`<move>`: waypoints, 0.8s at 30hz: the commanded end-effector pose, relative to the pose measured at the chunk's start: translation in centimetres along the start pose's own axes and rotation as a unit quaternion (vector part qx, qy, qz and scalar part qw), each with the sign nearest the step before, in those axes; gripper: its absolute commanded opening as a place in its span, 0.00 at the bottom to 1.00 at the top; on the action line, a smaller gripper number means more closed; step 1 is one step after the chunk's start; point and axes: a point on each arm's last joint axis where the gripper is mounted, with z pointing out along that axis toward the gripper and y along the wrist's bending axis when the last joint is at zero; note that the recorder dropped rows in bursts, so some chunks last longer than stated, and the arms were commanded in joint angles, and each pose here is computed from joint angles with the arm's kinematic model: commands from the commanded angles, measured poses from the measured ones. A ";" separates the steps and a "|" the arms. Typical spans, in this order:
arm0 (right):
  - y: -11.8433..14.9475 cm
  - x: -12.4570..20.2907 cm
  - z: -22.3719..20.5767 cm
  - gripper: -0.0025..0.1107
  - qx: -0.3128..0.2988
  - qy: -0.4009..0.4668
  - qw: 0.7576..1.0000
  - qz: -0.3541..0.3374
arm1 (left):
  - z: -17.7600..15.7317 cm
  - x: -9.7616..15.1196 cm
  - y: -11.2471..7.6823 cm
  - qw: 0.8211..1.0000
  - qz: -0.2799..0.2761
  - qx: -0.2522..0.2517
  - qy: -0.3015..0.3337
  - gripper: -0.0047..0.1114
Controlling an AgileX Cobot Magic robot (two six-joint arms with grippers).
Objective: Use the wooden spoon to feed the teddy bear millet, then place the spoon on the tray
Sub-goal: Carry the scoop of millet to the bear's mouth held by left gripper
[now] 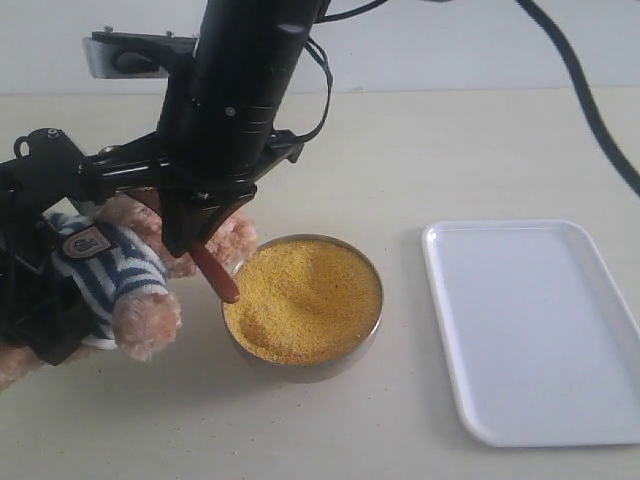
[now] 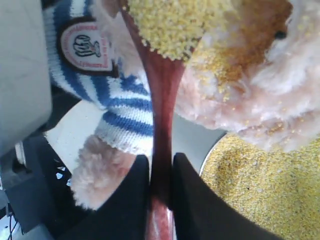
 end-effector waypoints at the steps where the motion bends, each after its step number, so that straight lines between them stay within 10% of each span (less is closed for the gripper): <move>1: 0.1 -0.3 -0.1 0.02 -0.034 -0.006 0.999 0.004 | -0.2 -0.1 -0.1 1.000 -0.003 0.000 -0.009 0.07; 24: -2.1 -1.1 -1.6 0.02 -0.158 -0.049 0.983 0.086 | -0.2 0.0 -0.1 1.000 0.000 0.000 -0.005 0.07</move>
